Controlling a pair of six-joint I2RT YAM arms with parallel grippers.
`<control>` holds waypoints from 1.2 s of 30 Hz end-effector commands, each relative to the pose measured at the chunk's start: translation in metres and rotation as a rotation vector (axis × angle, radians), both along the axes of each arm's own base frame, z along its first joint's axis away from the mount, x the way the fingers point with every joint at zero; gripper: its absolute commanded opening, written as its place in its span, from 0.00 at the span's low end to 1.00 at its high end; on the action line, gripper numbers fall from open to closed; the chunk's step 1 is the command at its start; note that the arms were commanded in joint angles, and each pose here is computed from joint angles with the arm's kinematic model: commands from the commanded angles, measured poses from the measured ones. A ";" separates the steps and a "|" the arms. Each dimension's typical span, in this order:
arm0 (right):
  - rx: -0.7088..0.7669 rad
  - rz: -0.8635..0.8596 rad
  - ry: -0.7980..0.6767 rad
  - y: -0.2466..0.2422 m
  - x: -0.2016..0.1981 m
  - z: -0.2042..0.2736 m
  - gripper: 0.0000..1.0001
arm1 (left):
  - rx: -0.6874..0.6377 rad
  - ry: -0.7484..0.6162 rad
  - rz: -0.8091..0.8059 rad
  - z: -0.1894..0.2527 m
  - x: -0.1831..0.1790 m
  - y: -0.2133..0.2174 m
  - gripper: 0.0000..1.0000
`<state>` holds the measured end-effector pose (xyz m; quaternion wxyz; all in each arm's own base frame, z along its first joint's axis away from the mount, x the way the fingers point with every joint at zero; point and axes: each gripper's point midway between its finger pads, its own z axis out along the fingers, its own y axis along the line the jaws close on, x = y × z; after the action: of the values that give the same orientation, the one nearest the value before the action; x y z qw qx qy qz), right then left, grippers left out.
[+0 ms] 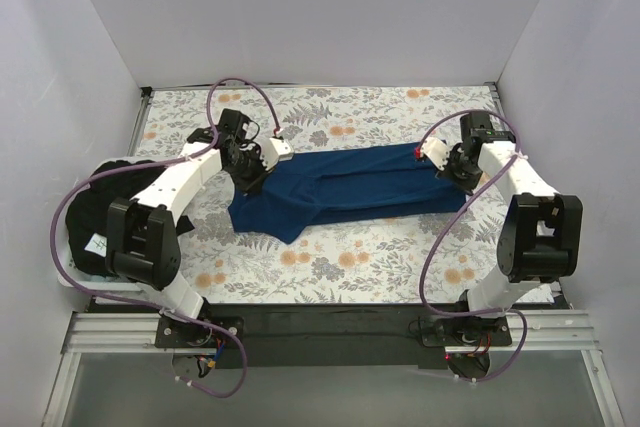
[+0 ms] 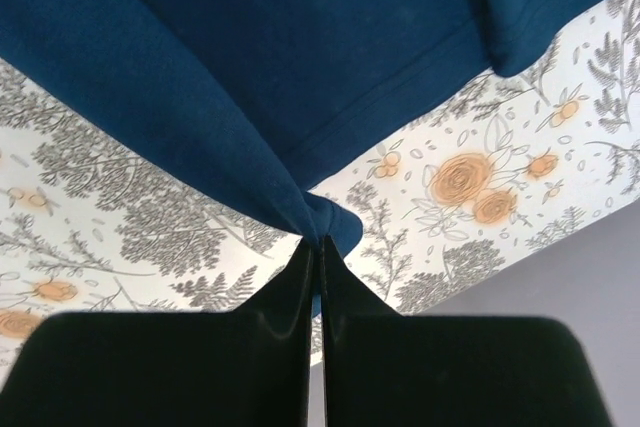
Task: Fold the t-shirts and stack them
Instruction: Fold the tshirt
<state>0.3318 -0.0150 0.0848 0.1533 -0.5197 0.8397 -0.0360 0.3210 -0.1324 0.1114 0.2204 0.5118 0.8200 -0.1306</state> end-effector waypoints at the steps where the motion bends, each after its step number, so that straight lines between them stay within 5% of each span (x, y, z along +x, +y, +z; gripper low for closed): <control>1: 0.002 0.031 -0.017 0.000 0.017 0.010 0.01 | -0.041 -0.068 -0.015 0.016 0.024 -0.006 0.00; 17: 0.002 0.044 0.008 0.001 0.045 -0.009 0.01 | 0.001 -0.049 -0.038 -0.005 0.068 -0.012 0.00; 36: -0.014 0.050 0.002 -0.002 0.065 -0.013 0.01 | 0.002 -0.035 -0.001 -0.009 0.076 0.007 0.00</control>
<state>0.3820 -0.0139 0.0605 0.1348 -0.5296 0.8371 -0.0241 0.3872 -0.1249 0.0890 0.2125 0.5074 0.8255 -0.1264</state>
